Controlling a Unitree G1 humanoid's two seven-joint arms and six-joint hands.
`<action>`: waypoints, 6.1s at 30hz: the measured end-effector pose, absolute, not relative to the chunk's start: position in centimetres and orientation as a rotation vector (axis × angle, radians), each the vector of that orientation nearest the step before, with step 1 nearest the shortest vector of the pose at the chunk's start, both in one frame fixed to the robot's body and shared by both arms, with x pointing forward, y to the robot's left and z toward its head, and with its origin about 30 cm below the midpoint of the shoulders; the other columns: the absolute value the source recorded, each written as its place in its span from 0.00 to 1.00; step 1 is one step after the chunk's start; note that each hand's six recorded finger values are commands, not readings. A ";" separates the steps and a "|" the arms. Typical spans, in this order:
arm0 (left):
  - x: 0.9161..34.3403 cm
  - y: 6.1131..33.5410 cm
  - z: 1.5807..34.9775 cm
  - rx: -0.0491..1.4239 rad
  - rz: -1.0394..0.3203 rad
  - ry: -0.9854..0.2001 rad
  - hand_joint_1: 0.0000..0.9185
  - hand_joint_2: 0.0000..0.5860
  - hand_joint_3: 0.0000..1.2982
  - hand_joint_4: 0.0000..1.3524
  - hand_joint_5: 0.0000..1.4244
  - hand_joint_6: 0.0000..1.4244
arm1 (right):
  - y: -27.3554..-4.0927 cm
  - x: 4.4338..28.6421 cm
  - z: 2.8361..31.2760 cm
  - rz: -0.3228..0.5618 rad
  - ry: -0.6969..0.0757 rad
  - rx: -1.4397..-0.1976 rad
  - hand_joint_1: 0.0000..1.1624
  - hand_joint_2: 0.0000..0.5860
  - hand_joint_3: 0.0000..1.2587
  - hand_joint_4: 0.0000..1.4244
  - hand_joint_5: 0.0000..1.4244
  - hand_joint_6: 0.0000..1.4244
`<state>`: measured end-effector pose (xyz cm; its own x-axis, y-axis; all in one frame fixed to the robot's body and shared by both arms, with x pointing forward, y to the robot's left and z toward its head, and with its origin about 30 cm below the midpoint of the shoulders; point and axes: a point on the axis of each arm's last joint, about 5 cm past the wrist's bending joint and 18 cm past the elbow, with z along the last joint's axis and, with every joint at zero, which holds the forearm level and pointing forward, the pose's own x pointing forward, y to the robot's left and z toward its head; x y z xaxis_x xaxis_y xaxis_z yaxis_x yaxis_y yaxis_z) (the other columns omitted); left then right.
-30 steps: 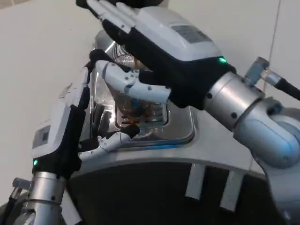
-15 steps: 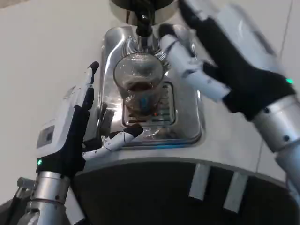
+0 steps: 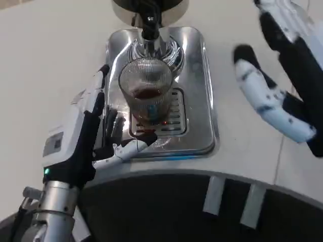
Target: Grasp the cup under the faucet to collect the drink, then remove the cup.
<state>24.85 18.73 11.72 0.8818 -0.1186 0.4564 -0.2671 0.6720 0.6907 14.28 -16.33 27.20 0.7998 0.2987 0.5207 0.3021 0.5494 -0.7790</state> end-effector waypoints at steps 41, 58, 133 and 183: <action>27.6 15.7 10.9 0.638 0.157 -0.488 0.35 0.08 0.00 0.00 0.13 0.12 | -18.7 7.8 17.3 0.078 -0.203 -1.383 0.26 0.94 0.00 0.00 0.00 0.00; 28.8 14.3 11.6 0.628 0.118 -0.521 0.49 0.09 0.00 0.00 0.20 0.23 | -18.7 7.6 18.1 0.090 -0.189 -1.374 0.21 0.86 0.00 0.00 0.00 0.00; 27.1 13.8 11.5 0.603 0.279 -0.545 0.79 0.09 0.96 0.91 0.95 1.00 | -18.5 12.6 20.1 0.071 -0.269 -1.300 0.11 0.84 0.00 0.00 0.00 0.00; 15.9 16.4 12.7 0.644 0.081 -0.707 0.79 0.10 0.96 0.93 0.95 1.00 | -18.9 6.5 17.7 0.214 -0.493 -1.392 0.08 0.96 0.00 0.00 0.00 0.00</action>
<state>15.95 16.44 12.66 0.7655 -0.1419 0.6276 -0.2798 0.8049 0.5233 6.47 -18.93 17.65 0.8806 0.4266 0.2062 0.1414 0.1788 -0.9737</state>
